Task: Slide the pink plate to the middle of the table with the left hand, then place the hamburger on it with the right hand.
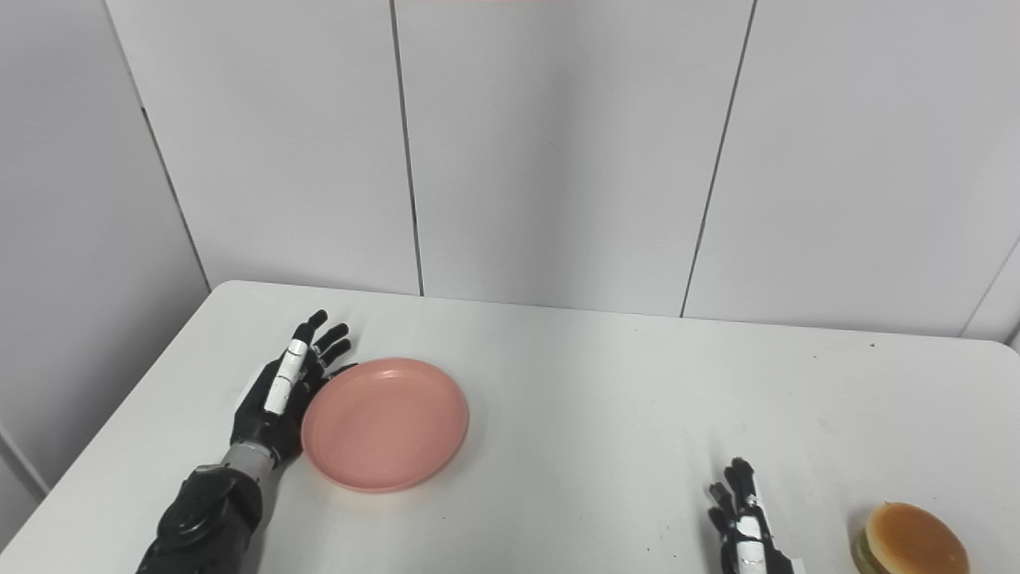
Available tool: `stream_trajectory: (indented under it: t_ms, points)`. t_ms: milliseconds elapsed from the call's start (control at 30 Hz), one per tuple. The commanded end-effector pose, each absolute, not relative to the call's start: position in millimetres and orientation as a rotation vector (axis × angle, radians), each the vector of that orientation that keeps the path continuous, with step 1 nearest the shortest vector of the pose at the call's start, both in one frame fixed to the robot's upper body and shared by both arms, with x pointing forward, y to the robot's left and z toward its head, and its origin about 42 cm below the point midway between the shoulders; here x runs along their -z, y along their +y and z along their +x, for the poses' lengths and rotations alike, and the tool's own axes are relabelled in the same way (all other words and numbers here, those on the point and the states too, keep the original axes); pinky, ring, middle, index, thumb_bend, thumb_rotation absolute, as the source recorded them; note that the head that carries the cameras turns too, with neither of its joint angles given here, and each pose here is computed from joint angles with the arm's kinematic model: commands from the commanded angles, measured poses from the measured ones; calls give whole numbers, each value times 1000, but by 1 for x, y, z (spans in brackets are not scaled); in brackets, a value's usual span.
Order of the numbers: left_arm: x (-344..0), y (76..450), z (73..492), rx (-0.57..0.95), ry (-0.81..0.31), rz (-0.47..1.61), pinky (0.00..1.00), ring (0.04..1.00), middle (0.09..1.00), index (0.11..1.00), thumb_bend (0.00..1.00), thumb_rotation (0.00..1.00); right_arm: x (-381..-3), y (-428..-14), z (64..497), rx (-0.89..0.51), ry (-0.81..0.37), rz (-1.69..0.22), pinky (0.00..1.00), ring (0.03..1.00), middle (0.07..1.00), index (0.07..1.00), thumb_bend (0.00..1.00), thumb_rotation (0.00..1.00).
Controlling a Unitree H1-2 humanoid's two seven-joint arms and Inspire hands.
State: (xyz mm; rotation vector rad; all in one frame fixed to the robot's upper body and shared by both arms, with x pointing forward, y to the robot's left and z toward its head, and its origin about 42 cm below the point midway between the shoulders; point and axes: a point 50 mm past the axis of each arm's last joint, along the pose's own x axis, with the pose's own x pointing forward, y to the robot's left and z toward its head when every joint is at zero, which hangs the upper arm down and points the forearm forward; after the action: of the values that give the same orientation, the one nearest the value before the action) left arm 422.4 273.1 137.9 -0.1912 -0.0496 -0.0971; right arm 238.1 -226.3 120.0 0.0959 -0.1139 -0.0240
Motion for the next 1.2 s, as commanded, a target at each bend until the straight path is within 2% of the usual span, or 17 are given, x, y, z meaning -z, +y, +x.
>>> stream_trajectory:
  t_ms: [0, 133, 267, 367, 533, 733, 933, 1067, 1167]
  points:
    - [-142, 264, 421, 115, -39, -191, 783, 923, 903, 936, 913, 724, -111, -222, 216, 33, -54, 116, 965, 951, 986, 972, 788, 1000]
    - [-141, 252, 413, 135, -17, -183, 757, 913, 900, 930, 910, 733, -116, -220, 212, 41, -53, 109, 962, 952, 983, 969, 785, 1000]
    - [-140, 241, 405, 140, 1, -233, 789, 932, 920, 930, 914, 713, -119, -216, 210, 45, -51, 101, 932, 939, 978, 963, 780, 1000]
    - [-147, 232, 400, 141, 0, -262, 829, 944, 933, 938, 851, 701, -125, -210, 208, 50, -49, 103, 910, 926, 966, 953, 784, 1000]
    - [-159, 219, 395, 162, 3, -257, 808, 951, 956, 953, 807, 719, -133, -199, 206, 45, -49, 95, 912, 929, 968, 952, 794, 999]
    - [-168, 200, 395, 167, 53, -250, 840, 957, 951, 943, 749, 715, -136, -189, 208, 50, -53, 90, 891, 918, 962, 950, 813, 994]
    - [-173, 182, 395, 163, 87, -308, 818, 967, 975, 969, 691, 738, -137, -182, 212, 55, -47, 88, 890, 923, 964, 952, 815, 995]
    - [-172, 168, 392, 123, 94, -411, 898, 995, 985, 942, 675, 728, -136, -180, 215, 64, -51, 58, 890, 925, 963, 951, 803, 994]
    - [-169, 162, 389, 77, 84, -451, 907, 1000, 995, 975, 664, 755, -136, -178, 217, 71, -58, 19, 908, 937, 965, 956, 771, 1000]
